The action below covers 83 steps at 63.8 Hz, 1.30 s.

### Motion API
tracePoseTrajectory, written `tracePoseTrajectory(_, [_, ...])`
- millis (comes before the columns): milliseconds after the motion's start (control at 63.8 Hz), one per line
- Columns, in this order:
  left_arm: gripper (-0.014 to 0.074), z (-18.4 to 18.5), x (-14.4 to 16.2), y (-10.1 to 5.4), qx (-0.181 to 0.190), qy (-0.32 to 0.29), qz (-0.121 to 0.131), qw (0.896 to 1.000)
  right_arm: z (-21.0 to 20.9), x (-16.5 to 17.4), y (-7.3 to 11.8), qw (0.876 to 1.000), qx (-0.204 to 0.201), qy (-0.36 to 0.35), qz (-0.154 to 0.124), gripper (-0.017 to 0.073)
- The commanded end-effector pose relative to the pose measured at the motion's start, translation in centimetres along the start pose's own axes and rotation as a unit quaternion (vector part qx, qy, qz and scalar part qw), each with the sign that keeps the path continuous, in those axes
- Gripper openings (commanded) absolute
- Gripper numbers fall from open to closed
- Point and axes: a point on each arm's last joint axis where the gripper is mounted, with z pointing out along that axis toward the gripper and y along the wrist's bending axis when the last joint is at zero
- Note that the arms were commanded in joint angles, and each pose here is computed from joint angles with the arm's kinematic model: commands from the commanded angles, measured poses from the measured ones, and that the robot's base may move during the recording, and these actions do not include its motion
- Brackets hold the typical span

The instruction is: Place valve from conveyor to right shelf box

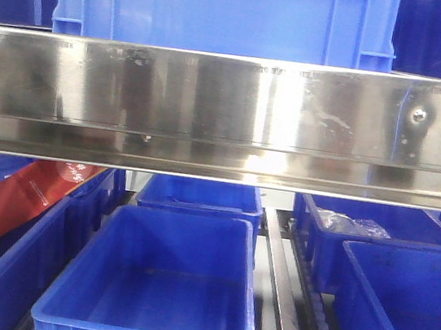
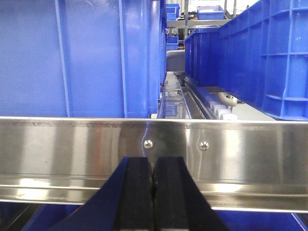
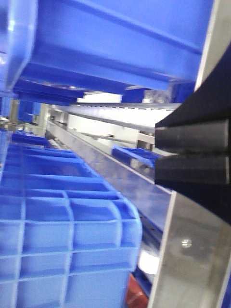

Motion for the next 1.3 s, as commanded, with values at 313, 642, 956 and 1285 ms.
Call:
tracePoseTrajectory(313, [-0.0111, 0.0, -0.2, 0.0, 0.002, -0.013, -0.007, 1.0, -4.4, 3.8, -1.5, 0.991, 0.117, -0.065, 0.019, -0.0162])
tracePoseTrajectory(642, [-0.0111, 0.0, -0.2, 0.0, 0.002, -0.013, -0.007, 1.0, -4.9, 8.7, -1.1, 0.99, 0.121, -0.069, 0.013, -0.0162])
tracePoseTrajectory(956, [-0.0111, 0.0, -0.2, 0.0, 0.002, -0.013, -0.007, 1.0, -4.8, 9.0, -1.1, 0.991, 0.119, -0.051, 0.016, -0.0162])
tracePoseTrajectory(1285, [-0.0111, 0.0, -0.2, 0.0, 0.002, -0.013, -0.007, 1.0, -4.8, 9.0, -1.1, 0.991, 0.119, -0.052, 0.016, -0.0162])
